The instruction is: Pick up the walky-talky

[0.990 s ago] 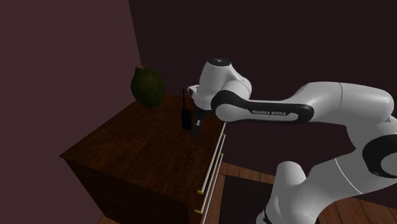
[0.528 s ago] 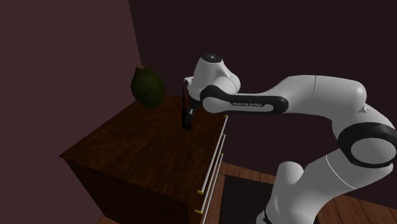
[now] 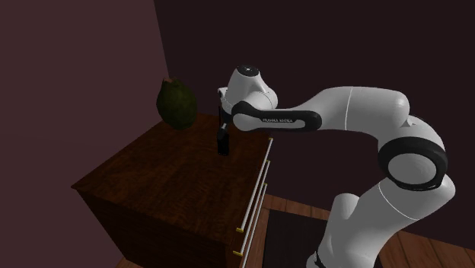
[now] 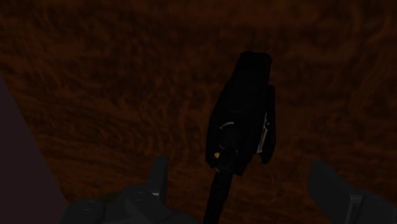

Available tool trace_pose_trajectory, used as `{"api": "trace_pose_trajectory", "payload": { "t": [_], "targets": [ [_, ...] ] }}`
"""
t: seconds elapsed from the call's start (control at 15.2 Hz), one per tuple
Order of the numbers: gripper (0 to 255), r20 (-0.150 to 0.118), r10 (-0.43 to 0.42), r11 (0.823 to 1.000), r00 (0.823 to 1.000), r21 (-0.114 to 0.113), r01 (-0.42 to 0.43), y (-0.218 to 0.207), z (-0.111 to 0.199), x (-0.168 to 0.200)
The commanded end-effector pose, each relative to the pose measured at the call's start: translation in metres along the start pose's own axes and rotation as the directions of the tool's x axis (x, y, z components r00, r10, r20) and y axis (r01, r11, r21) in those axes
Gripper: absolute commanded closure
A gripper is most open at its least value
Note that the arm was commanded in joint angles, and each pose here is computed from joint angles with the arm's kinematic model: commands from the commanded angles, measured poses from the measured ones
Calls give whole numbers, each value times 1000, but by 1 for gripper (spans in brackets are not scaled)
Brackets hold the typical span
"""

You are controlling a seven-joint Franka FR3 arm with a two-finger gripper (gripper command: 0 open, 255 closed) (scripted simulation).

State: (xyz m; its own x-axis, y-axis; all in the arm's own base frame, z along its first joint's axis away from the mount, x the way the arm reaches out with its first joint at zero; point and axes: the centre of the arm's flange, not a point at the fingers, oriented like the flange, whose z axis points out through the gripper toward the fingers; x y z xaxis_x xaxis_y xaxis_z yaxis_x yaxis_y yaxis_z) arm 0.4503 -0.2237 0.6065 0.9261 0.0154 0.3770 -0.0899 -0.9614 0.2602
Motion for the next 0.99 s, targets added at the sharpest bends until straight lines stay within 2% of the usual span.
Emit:
{"api": "trace_pose_trajectory", "payload": {
  "t": [0.0, 0.33, 0.4, 0.92],
  "targets": [
    [0, -2, 1, 1000, 1000, -2, -1, -1, 10, -3],
    [0, -2, 1, 1000, 1000, -2, -1, -6, 27, -10],
    [255, -2, 1, 1000, 1000, -2, -1, -7, 26, -10],
    [255, -2, 1, 1000, 1000, -2, -1, -6, 27, -12]
  ]
}}
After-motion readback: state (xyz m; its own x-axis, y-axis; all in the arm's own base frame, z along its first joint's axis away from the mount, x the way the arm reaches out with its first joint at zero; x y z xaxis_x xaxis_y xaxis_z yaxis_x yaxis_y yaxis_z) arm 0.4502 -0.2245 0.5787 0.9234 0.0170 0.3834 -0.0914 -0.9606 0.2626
